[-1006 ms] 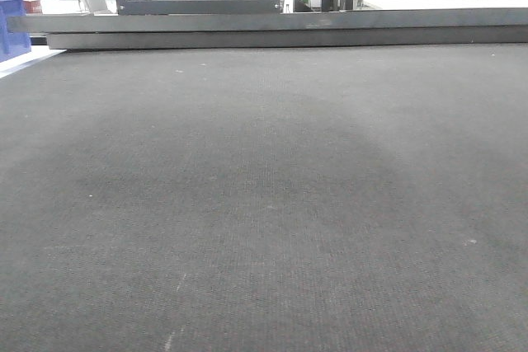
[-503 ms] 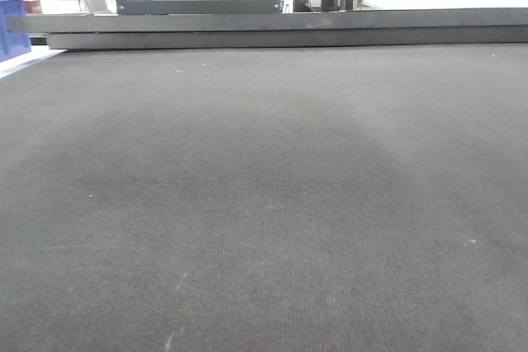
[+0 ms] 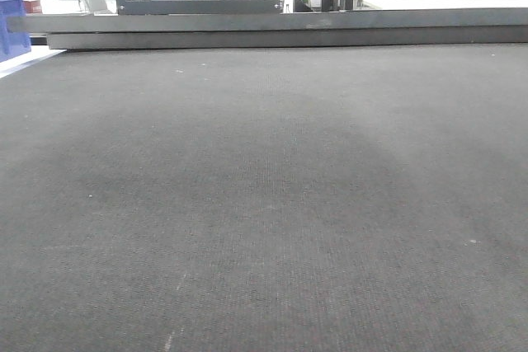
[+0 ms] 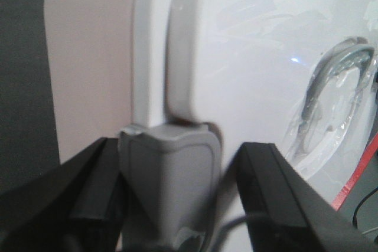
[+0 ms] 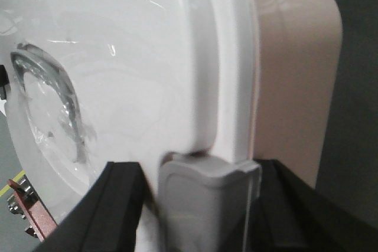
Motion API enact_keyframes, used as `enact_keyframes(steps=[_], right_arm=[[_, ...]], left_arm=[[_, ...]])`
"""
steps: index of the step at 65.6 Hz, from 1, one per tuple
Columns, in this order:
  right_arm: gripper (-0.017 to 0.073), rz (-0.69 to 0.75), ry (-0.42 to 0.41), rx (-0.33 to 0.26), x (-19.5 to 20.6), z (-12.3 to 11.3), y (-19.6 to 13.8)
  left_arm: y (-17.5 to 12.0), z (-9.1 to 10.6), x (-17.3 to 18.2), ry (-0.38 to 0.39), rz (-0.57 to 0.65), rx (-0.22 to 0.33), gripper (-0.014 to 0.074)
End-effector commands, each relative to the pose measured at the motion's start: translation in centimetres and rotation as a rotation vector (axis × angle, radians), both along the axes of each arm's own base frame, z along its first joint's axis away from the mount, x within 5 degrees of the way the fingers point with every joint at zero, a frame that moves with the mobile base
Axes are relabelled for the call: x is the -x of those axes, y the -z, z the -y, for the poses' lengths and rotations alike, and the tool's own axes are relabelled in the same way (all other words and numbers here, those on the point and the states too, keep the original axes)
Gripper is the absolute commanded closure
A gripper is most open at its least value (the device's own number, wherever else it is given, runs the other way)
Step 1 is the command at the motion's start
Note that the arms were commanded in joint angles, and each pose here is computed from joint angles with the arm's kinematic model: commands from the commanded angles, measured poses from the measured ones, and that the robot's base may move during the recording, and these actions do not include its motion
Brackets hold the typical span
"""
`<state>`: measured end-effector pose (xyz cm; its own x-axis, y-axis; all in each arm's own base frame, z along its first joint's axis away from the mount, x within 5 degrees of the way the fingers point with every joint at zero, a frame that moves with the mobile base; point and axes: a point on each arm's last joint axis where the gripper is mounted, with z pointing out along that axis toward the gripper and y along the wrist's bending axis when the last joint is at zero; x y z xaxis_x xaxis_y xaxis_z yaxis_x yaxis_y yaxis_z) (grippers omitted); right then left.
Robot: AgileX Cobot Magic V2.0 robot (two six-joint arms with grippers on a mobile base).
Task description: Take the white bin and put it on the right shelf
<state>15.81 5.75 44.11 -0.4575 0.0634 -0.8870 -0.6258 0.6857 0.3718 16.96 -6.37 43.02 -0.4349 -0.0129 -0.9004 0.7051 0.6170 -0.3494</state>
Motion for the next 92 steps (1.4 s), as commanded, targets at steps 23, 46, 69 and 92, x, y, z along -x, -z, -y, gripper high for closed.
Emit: enact_keyframes(steps=[23,46,69,92], right_arm=[[0.0167,0.035,-0.151,-0.194,1.74,-1.37,-2.49],[0.0167,0.035,-0.151,-0.194,1.74,-1.37,-2.49],[0.0167,0.035,-0.151,-0.194,1.74,-1.37,-2.49],[0.0167,0.035,-0.151,-0.194,1.74,-1.37,-2.49]], left_arm=[[-2.63,1.60,2.77,0.225,0.039,0.169,0.0365],[-2.63,1.60,2.77,0.225,0.039,0.169,0.0365],[-2.63,1.60,2.77,0.225,0.039,0.169,0.0365],[-2.63,1.60,2.77,0.225,0.039,0.169,0.0365]])
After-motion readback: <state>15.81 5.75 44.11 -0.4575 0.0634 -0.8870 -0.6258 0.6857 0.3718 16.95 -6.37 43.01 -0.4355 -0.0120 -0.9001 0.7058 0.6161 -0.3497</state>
